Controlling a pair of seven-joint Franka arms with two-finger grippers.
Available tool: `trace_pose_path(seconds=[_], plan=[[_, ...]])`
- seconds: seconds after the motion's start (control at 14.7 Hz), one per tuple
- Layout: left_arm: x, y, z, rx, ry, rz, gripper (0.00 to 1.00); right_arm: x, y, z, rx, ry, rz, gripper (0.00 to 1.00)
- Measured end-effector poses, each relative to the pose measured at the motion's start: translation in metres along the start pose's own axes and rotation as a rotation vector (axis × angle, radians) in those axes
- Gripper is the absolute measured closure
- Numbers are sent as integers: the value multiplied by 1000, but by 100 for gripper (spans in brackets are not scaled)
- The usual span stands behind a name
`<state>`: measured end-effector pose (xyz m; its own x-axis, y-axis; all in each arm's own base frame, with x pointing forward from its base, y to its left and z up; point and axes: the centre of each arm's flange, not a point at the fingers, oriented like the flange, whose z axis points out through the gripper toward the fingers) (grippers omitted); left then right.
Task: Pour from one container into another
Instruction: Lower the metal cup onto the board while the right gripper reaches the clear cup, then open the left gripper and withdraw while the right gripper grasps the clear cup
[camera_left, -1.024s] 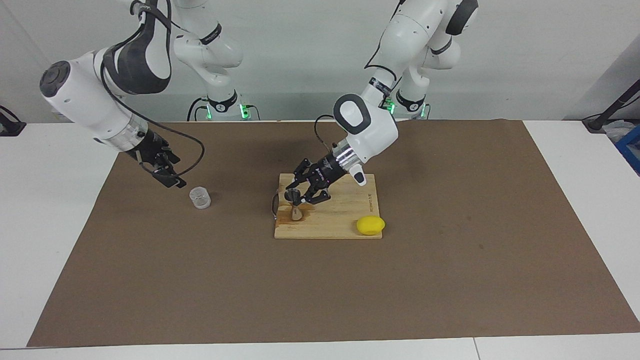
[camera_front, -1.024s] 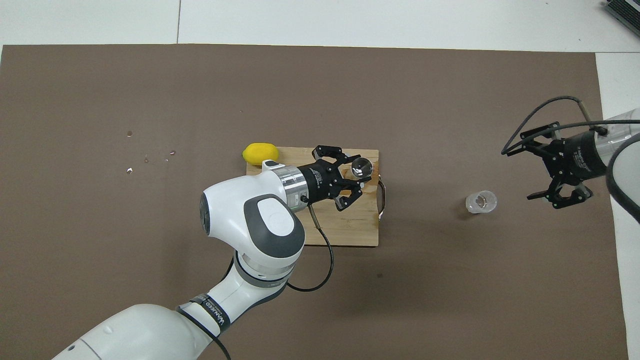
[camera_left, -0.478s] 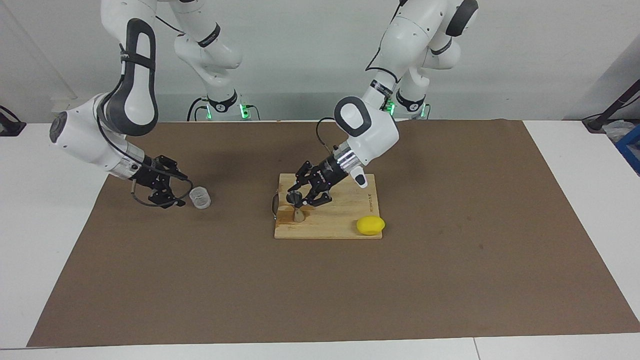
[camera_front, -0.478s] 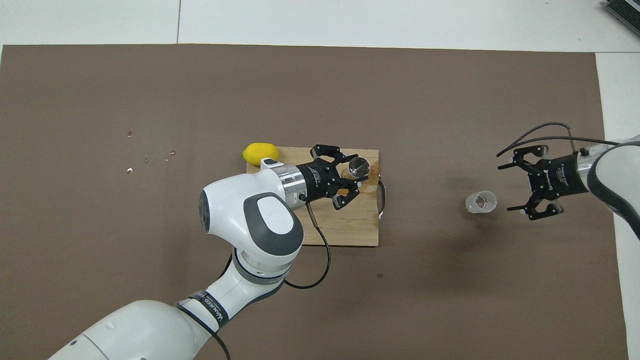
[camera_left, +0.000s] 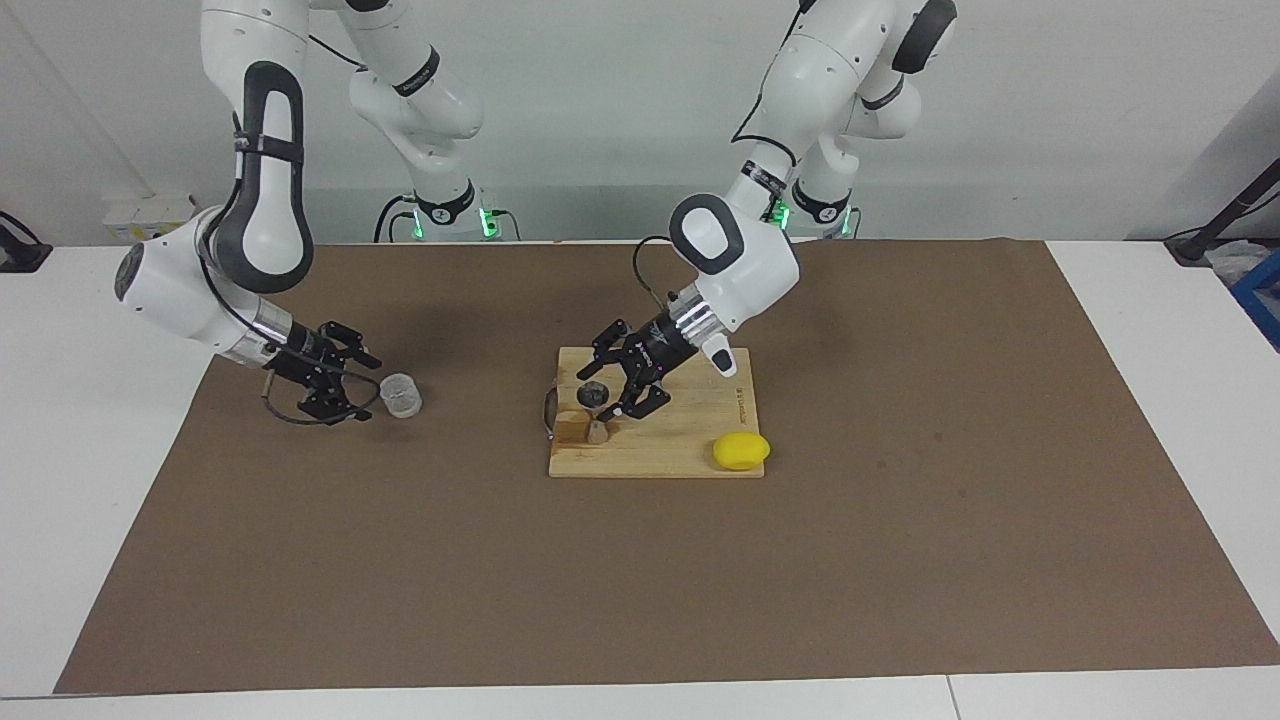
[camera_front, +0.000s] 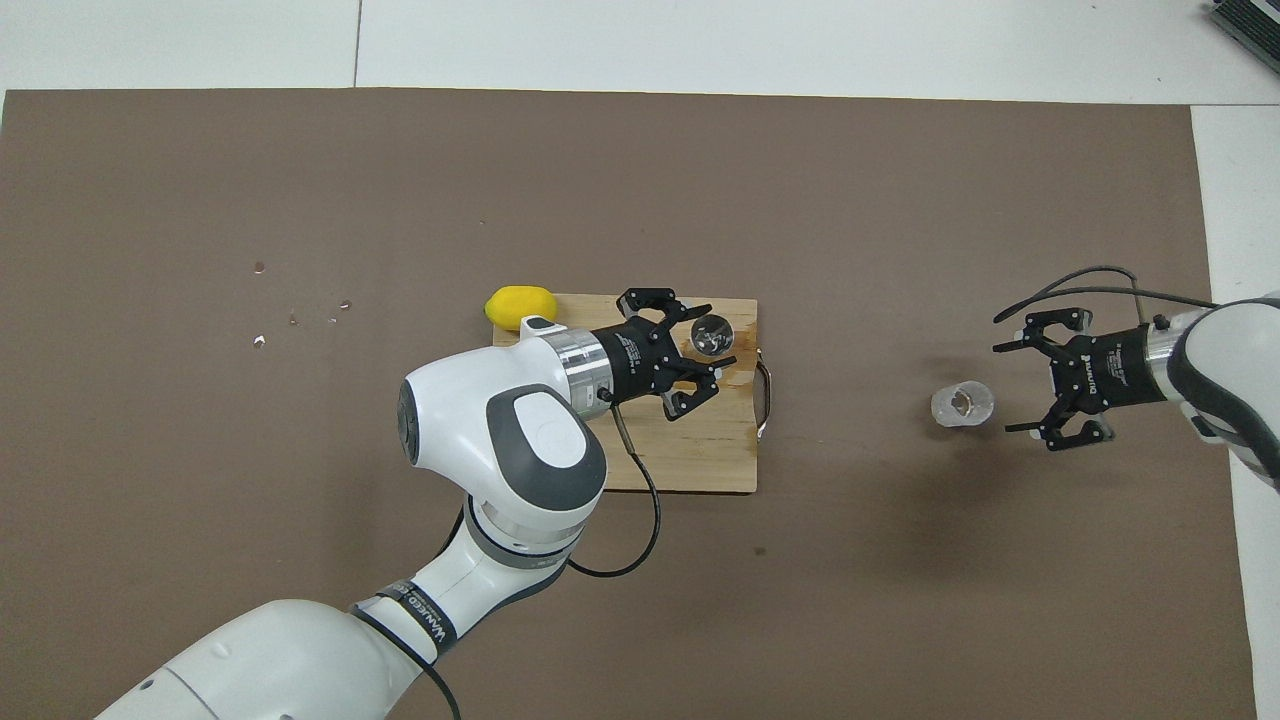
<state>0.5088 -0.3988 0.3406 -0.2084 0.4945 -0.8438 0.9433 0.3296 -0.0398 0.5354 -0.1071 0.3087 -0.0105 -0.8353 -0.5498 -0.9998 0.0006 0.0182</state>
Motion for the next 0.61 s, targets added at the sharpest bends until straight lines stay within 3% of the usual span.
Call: trace_pose_path(seconds=[0.07,0.34,0.61], plan=[[-1,0,0,1,3,12,0,10,3,6,2,-18,-1,0],[-26,2,-8,19,-14,103,0,37,8,33,39,-138,48,0],[-63,24,-58,93,-75,205,0,42,17,55,45,-205,88,0]])
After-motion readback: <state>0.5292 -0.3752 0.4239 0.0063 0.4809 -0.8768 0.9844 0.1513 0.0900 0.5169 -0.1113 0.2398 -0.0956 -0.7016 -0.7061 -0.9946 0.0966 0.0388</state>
